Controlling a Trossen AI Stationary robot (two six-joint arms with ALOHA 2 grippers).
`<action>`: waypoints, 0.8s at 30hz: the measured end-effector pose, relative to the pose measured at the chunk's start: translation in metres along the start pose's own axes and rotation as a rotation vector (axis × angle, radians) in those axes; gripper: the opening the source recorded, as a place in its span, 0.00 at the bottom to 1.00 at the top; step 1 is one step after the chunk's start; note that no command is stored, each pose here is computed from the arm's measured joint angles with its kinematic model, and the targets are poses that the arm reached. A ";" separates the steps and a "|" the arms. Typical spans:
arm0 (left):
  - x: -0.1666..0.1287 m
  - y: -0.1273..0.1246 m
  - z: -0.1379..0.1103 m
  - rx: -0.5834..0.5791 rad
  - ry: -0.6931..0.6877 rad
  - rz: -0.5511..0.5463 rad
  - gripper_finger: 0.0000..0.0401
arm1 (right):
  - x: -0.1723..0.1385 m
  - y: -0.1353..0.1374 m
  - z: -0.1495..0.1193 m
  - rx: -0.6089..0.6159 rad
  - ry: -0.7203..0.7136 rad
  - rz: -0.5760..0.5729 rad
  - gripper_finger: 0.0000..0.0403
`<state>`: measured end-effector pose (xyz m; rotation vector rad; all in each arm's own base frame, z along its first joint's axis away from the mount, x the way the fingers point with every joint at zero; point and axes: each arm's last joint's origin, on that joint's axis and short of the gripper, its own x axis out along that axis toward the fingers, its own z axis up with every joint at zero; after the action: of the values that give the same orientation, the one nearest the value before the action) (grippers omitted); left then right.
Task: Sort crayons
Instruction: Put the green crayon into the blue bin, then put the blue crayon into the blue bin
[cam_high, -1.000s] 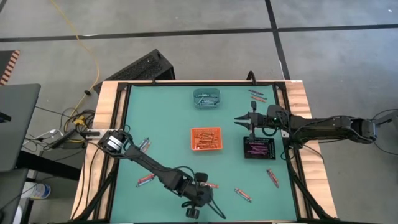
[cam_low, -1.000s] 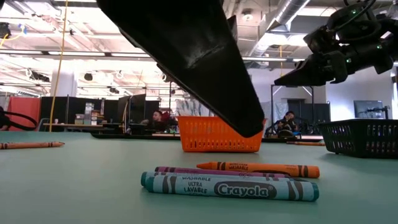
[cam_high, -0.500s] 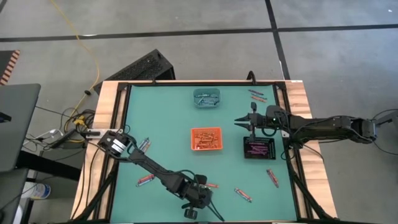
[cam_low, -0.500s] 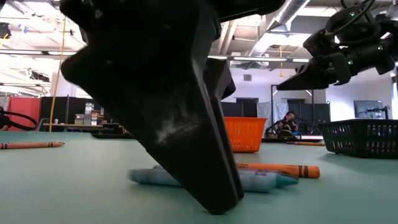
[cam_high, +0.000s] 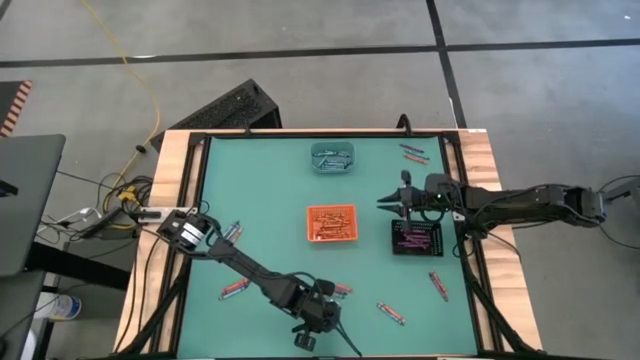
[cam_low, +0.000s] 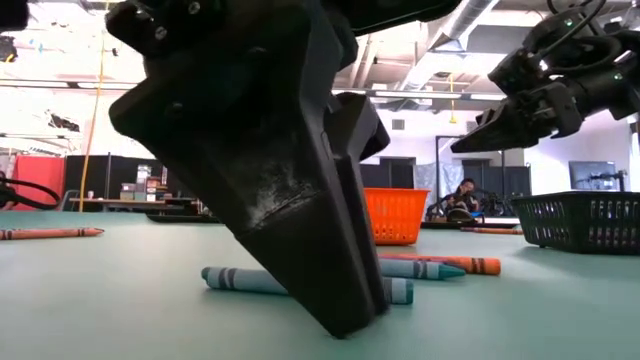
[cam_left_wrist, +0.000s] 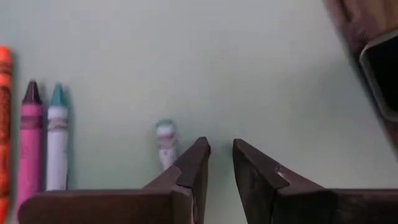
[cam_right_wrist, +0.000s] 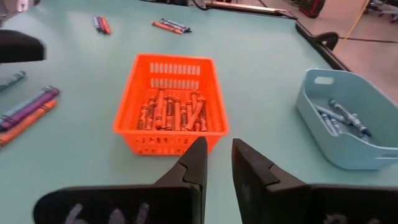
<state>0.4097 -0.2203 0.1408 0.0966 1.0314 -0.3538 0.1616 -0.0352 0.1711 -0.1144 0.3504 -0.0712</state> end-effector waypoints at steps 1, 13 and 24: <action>-0.002 0.001 0.004 0.008 -0.008 0.000 0.17 | 0.000 0.001 0.000 0.002 -0.001 0.005 0.18; -0.036 0.001 0.030 0.052 0.081 0.024 0.17 | 0.001 0.009 0.001 -0.001 -0.002 0.049 0.18; -0.016 0.006 -0.002 0.020 0.227 0.058 0.17 | 0.001 0.009 0.001 -0.001 0.003 0.049 0.18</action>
<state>0.4033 -0.2101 0.1528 0.1872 1.2472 -0.3048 0.1629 -0.0264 0.1703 -0.1066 0.3562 -0.0230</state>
